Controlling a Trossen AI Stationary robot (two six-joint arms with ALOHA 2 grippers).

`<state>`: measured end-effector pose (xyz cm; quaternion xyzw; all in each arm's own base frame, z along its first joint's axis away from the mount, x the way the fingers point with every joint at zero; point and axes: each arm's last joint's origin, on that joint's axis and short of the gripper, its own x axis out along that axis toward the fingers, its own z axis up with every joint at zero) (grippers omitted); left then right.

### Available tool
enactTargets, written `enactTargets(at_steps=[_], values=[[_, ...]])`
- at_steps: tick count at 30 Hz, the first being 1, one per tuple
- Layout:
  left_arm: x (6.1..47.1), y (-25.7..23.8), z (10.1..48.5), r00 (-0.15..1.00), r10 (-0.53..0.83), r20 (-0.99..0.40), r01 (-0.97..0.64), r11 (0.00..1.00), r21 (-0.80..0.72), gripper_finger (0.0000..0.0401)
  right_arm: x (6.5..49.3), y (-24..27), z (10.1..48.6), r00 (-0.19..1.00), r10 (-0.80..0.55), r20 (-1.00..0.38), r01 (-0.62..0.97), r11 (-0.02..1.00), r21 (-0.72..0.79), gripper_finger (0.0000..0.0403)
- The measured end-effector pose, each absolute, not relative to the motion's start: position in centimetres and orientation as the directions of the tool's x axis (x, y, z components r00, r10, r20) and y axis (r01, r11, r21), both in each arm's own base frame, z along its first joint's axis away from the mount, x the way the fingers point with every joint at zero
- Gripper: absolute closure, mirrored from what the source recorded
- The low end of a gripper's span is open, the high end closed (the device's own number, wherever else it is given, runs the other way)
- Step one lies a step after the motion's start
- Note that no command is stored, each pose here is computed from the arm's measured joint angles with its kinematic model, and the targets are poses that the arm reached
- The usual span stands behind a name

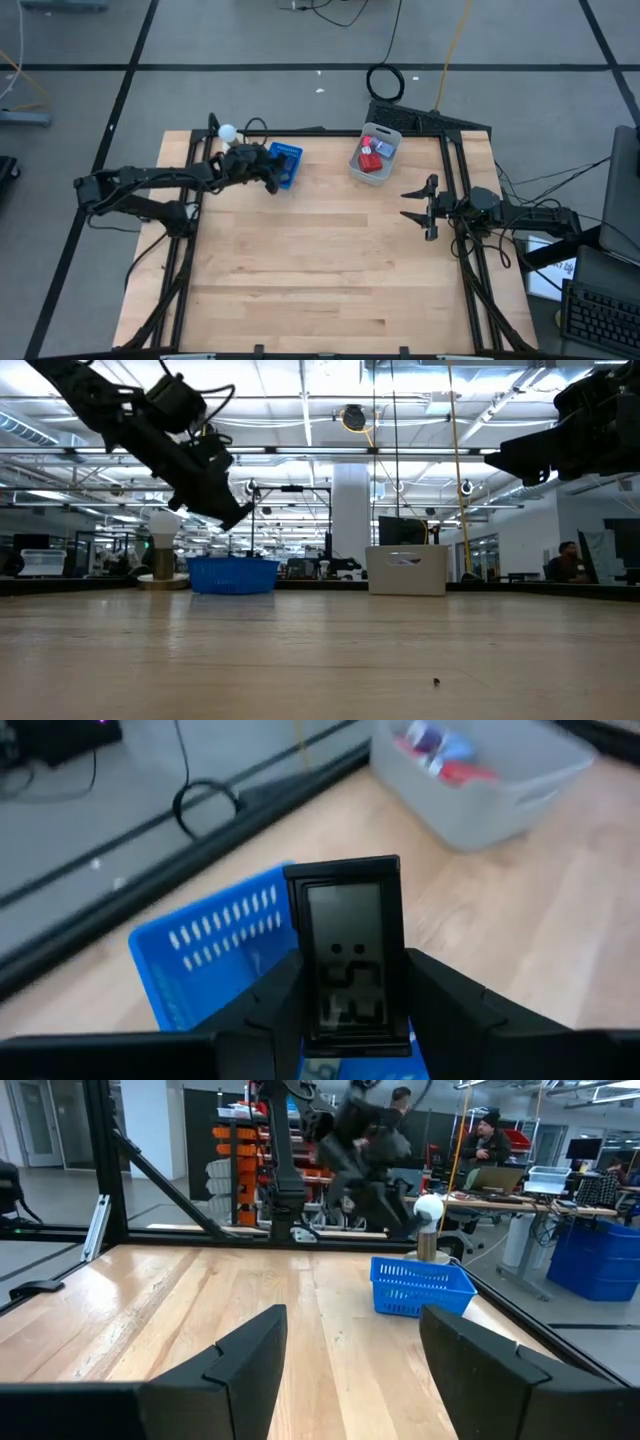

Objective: Pick & Place Office items
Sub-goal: Put the black digital clock into the blue bin, then return to Home Position

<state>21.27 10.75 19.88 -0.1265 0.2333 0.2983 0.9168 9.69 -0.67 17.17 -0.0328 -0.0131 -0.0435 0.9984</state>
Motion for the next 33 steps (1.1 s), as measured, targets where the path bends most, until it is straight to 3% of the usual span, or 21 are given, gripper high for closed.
enactTargets(at_steps=[5,11,21,33], values=[[21.8,11.5,17.7,0.658,0.476,-0.583,-0.639,0.763,-0.098,0.0264,9.7,-0.7,17.2,0.996,-0.086,0.029,0.088,0.994,-0.064,0.0181],[22.3,11.9,15.6,0.586,0.482,-0.651,-0.677,0.733,-0.068,0.0239,9.7,-0.7,17.2,0.996,-0.086,0.029,0.088,0.994,-0.064,0.0181],[22.4,12.0,15.4,0.584,0.484,-0.652,-0.679,0.731,-0.065,0.0258,9.7,-0.7,17.2,0.996,-0.086,0.029,0.088,0.994,-0.064,0.0181],[22.4,12.0,15.4,0.583,0.485,-0.652,-0.678,0.733,-0.061,0.0217,9.7,-0.7,17.2,0.996,-0.086,0.029,0.088,0.994,-0.064,0.0181]])
